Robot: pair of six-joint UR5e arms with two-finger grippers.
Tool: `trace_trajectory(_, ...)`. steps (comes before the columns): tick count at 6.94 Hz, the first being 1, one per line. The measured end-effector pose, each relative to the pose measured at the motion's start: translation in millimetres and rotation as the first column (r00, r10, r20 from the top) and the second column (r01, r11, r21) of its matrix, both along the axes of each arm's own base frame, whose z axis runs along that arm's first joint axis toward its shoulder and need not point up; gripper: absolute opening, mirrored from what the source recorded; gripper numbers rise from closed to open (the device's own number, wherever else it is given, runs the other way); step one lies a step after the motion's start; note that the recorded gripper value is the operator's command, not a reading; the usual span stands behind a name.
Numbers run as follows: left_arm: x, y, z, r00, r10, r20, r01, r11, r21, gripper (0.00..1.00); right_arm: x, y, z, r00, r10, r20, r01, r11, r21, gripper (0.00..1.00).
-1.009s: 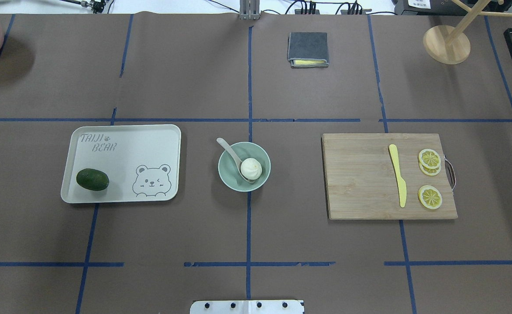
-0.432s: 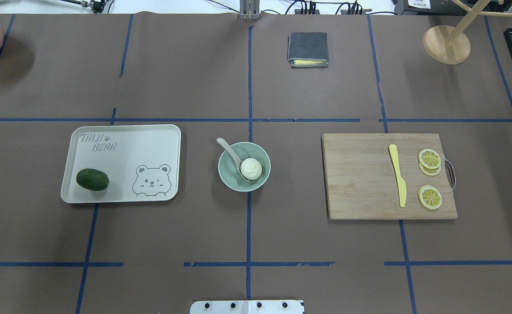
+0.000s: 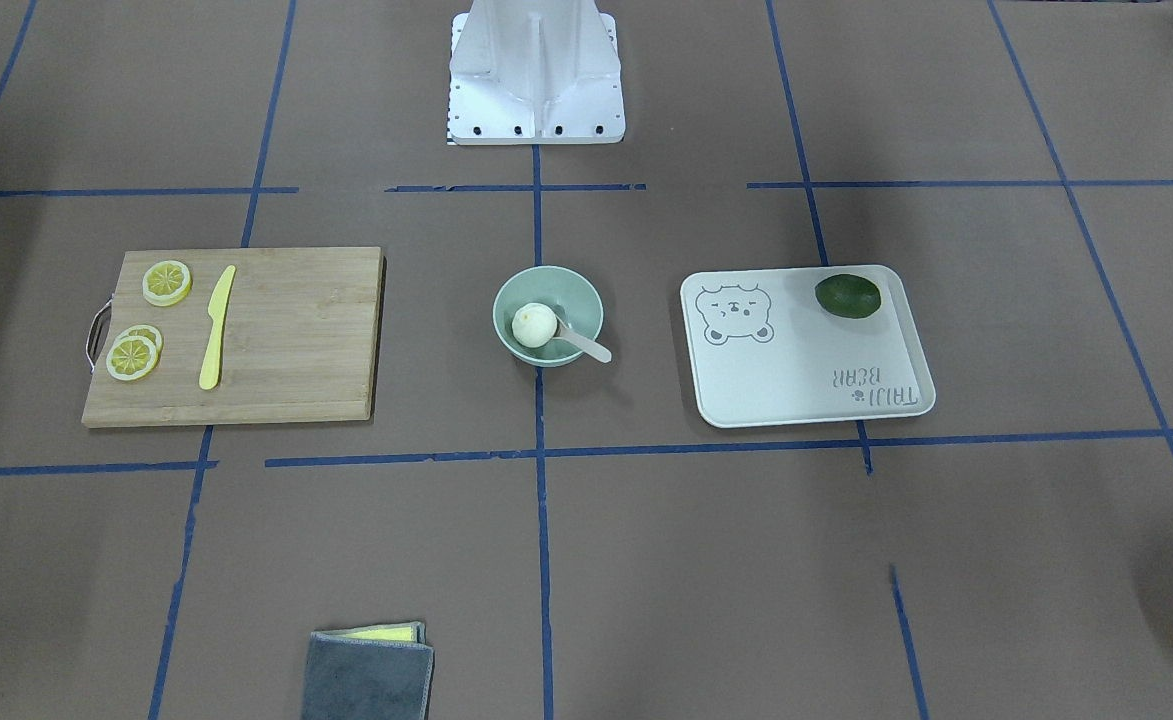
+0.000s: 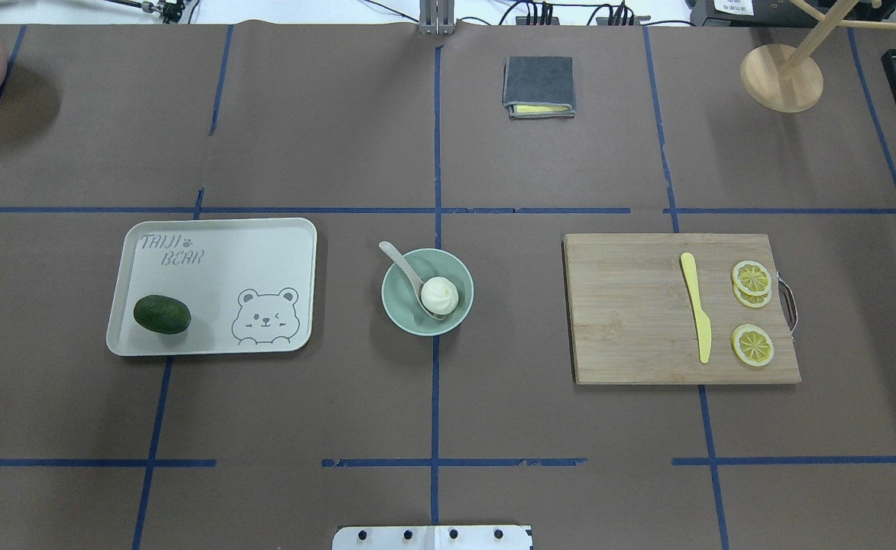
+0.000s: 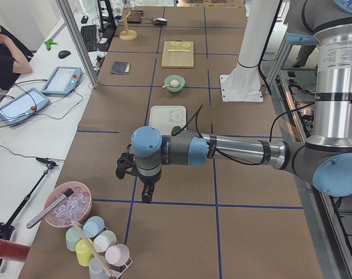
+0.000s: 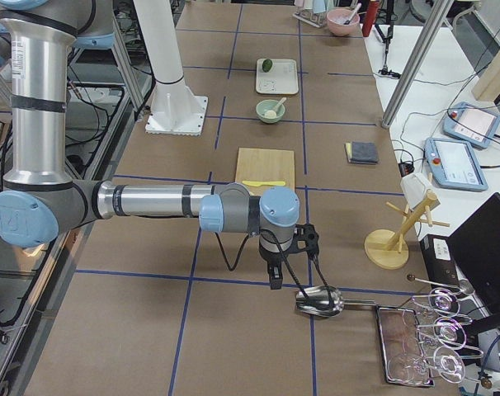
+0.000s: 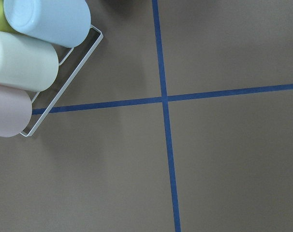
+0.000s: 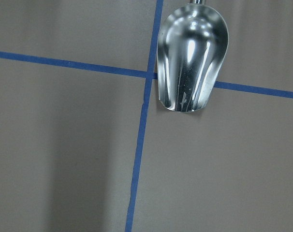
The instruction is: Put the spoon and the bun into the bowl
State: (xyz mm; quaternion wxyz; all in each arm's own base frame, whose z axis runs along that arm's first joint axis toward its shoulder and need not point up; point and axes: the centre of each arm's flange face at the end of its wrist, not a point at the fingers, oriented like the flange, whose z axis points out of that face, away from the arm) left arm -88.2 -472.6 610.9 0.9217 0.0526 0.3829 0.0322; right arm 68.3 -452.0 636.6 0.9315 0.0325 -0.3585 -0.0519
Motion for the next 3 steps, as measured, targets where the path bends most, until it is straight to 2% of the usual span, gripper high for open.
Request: trace_trajectory(3,0.2,3.7,3.9,1.000,0.000,0.000,0.000,1.000,-0.009,1.00,-0.1,4.8,1.4,1.000,0.000,0.002,0.000,1.000,-0.003,1.00)
